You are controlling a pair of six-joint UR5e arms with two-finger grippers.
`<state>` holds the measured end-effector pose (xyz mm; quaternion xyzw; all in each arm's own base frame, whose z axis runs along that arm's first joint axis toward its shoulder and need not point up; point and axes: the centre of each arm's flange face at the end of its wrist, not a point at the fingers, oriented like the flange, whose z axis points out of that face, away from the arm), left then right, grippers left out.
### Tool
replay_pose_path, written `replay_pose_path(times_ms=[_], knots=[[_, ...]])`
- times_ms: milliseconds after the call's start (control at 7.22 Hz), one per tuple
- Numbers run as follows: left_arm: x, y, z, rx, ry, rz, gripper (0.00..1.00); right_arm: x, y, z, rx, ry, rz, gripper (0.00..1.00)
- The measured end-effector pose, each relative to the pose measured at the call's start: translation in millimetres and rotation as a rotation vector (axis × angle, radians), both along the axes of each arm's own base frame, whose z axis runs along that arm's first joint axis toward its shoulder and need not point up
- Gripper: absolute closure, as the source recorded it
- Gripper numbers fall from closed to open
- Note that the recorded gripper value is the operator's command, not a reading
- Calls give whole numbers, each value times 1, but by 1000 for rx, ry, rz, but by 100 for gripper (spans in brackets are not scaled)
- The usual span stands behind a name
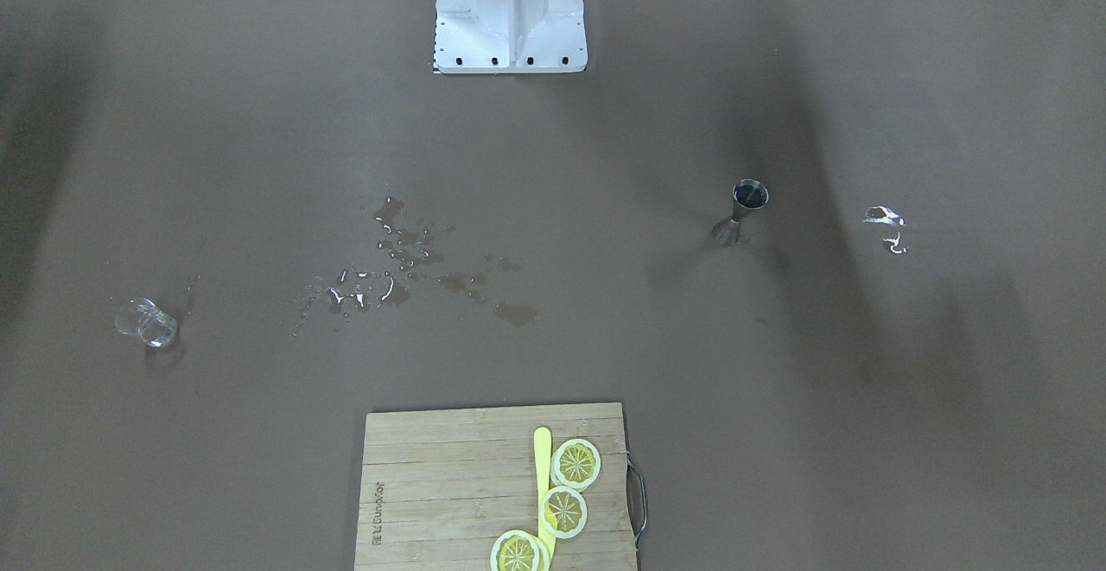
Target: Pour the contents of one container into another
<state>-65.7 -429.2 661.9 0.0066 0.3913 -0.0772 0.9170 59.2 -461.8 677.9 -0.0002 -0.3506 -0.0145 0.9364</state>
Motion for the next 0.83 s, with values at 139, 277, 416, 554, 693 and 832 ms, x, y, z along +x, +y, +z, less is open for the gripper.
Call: replay_pose_path(times_ms=[139, 277, 416, 554, 693, 832], knots=[[0, 0, 1, -3, -1, 0, 1, 0, 0, 0, -1, 0, 0, 0], [0, -1, 3, -5, -2, 0, 1, 0, 0, 1, -2, 0, 0, 0], [0, -1, 3, -5, -2, 0, 1, 0, 0, 1, -2, 0, -1, 0], [0, -2, 2, -5, -2, 0, 1, 0, 0, 1, -2, 0, -1, 0], [0, -2, 2, -5, -2, 0, 1, 0, 0, 2, -2, 0, -1, 0], [0, -2, 2, -5, -2, 0, 1, 0, 0, 2, -3, 0, -1, 0]])
